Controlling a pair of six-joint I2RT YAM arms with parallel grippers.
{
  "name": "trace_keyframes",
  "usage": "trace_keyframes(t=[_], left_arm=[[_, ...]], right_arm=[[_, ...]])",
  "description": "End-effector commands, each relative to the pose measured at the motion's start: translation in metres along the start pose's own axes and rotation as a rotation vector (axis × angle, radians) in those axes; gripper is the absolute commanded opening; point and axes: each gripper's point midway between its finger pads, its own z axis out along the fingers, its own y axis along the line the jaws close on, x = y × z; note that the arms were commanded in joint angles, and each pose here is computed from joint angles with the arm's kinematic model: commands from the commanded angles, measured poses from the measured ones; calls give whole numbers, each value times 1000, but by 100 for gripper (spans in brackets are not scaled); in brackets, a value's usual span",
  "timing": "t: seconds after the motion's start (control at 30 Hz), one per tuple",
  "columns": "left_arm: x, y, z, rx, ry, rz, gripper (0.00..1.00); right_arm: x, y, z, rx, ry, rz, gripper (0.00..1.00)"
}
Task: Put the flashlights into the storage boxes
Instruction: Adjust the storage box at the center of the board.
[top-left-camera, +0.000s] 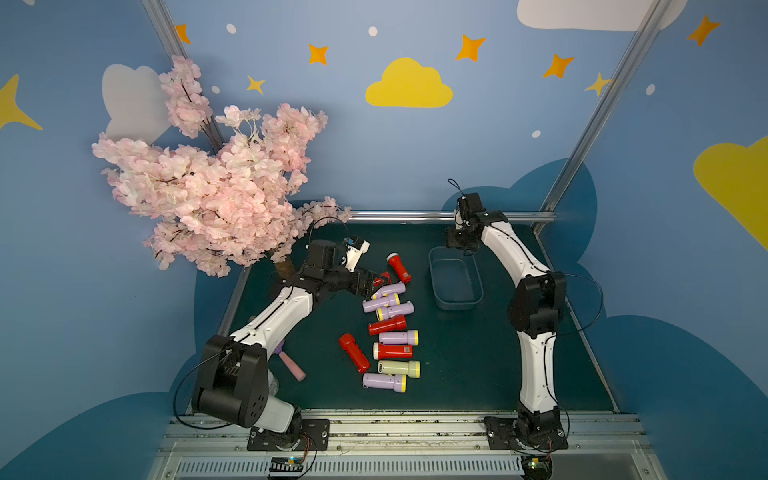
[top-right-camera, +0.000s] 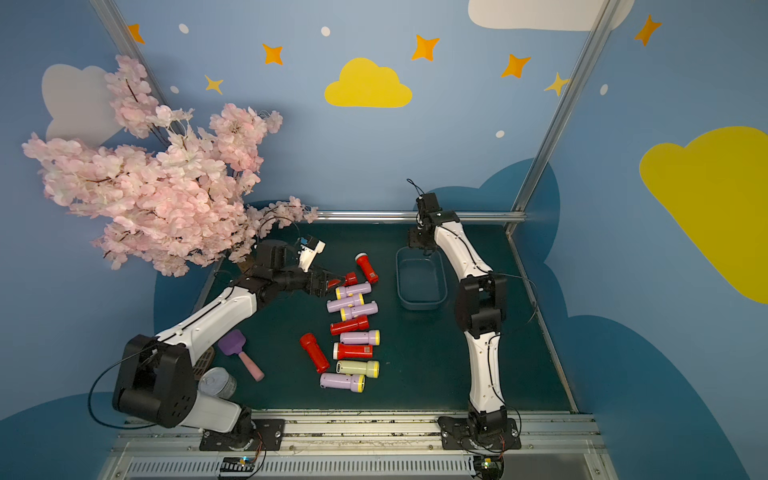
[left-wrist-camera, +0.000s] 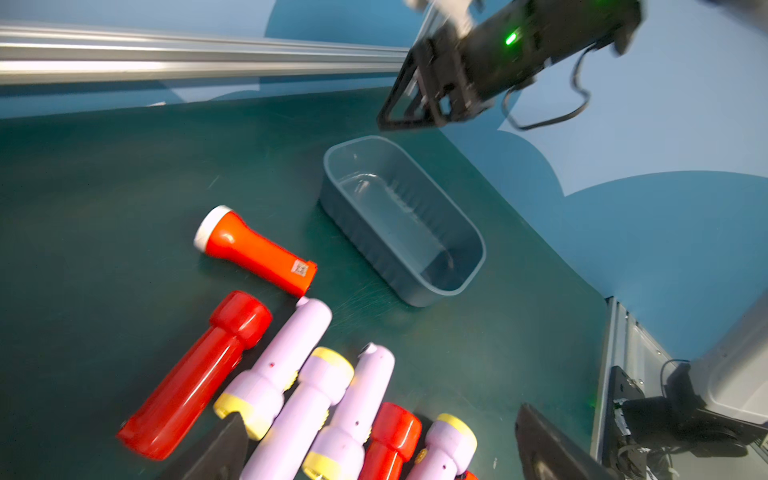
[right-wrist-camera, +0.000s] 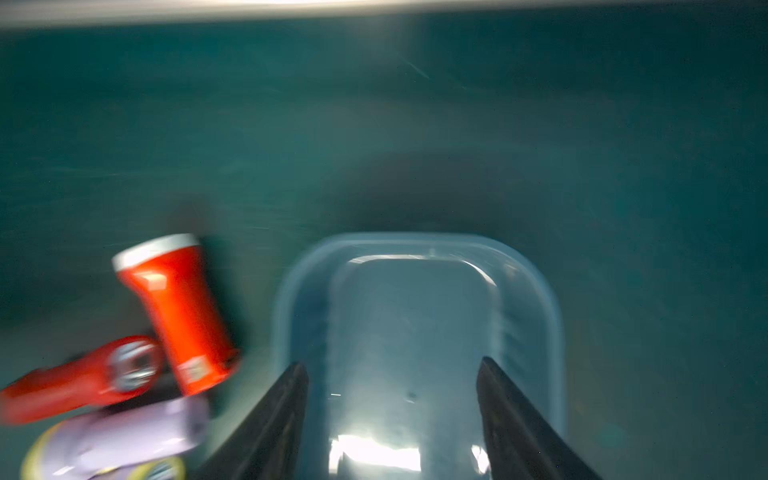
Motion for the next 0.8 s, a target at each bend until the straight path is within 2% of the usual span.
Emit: trace_keyframes(t=[0.0,0.13,0.33,0.5,0.67,0.77], left_arm=[[-9,-4,5,18,-2,17,99],[-15,-9,11,25,8,31,99],[-13,-14,18,23,28,27,99],[-11,-22,19,23,33,29,99],[-11,-24,20,13,58,39,99],[-13,-25,20,7,58,44,99]], right_arm=[[8,-24,2,91,33,61,65],[14,-41,10,144,55,75,65],[24,-56,32,145,106,117,62],[19,-66,50,141,108,158,51],[12,-73,67,123,110,198,48],[13,-76,75,124,115,218,36]])
